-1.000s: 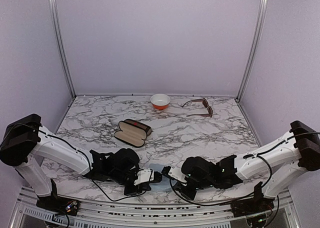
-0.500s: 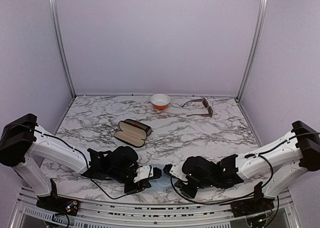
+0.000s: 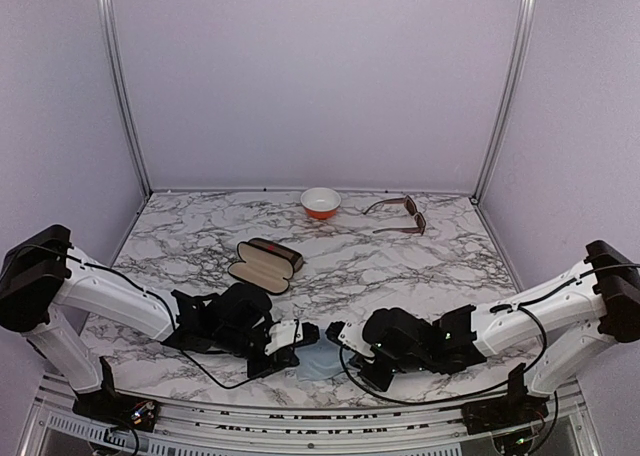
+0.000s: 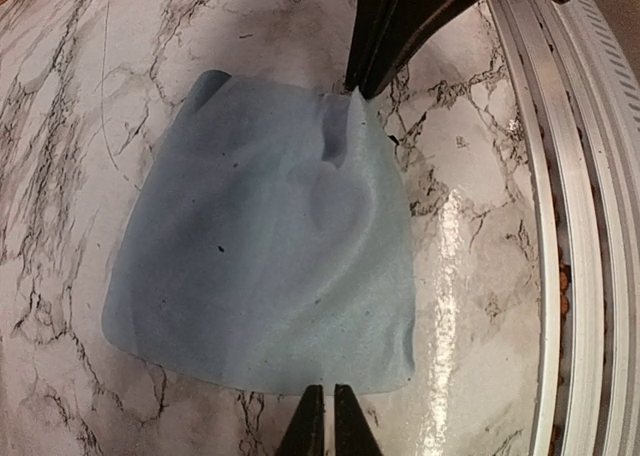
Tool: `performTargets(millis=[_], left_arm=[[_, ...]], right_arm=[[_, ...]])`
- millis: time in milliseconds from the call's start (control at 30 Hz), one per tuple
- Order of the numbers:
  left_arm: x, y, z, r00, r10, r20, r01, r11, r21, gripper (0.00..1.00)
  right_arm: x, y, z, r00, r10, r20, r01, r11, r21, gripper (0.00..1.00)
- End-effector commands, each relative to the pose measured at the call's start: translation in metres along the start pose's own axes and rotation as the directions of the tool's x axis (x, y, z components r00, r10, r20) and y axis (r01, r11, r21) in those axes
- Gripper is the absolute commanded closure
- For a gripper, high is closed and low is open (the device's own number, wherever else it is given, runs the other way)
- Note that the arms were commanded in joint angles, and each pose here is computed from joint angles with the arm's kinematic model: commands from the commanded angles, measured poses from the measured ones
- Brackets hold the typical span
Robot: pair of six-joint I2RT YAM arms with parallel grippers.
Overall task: Organize the sunglasses
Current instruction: Fold the glasses cleaning cloth at the corner of the board.
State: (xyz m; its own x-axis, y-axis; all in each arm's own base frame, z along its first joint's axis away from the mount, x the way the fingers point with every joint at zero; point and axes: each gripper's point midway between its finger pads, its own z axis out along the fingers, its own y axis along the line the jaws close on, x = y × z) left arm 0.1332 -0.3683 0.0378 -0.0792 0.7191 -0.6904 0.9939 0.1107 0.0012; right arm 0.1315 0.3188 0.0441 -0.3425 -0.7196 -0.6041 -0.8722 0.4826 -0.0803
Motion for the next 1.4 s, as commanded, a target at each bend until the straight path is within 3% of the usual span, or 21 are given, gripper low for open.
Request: performTargets(millis=[0, 67, 133, 367, 633, 900, 1367], left_arm=[[0.001, -0.006, -0.006, 0.999, 0.031, -0.010, -0.030, 0.999, 0.026, 0.87], [0.003, -0.011, -0.004, 0.999, 0.042, -0.008, -0.042, 0.998, 0.057, 0.74], [-0.003, -0.015, -0.002, 0.998, 0.052, 0.021, -0.053, 0.996, 0.072, 0.67], [-0.001, -0.030, 0.011, 0.996, 0.092, 0.016, -0.093, 0.983, 0.157, 0.65], [0.017, -0.029, 0.025, 0.995, 0.094, -0.043, -0.086, 0.983, 0.159, 0.70], [0.015, -0.019, 0.033, 0.991, 0.117, -0.060, -0.109, 0.987, 0.122, 1.00], [-0.015, -0.028, 0.000, 1.000, 0.006, 0.024, -0.009, 0.990, 0.141, 1.00]], right_arm=[[-0.015, 0.004, -0.004, 0.999, 0.002, 0.033, -0.001, 0.999, -0.032, 1.00], [-0.015, 0.009, -0.004, 0.999, 0.003, 0.044, -0.001, 0.998, -0.055, 1.00], [-0.013, 0.011, -0.003, 0.999, 0.001, 0.040, 0.001, 0.998, -0.067, 1.00], [-0.007, 0.012, 0.001, 1.000, 0.008, 0.022, -0.007, 0.997, -0.076, 1.00], [-0.005, 0.012, 0.001, 1.000, 0.011, 0.022, -0.009, 0.997, -0.077, 1.00], [-0.003, 0.012, 0.001, 1.000, 0.016, 0.018, -0.015, 0.997, -0.078, 1.00], [-0.008, 0.023, -0.007, 0.999, 0.031, 0.021, -0.028, 0.990, -0.141, 1.00]])
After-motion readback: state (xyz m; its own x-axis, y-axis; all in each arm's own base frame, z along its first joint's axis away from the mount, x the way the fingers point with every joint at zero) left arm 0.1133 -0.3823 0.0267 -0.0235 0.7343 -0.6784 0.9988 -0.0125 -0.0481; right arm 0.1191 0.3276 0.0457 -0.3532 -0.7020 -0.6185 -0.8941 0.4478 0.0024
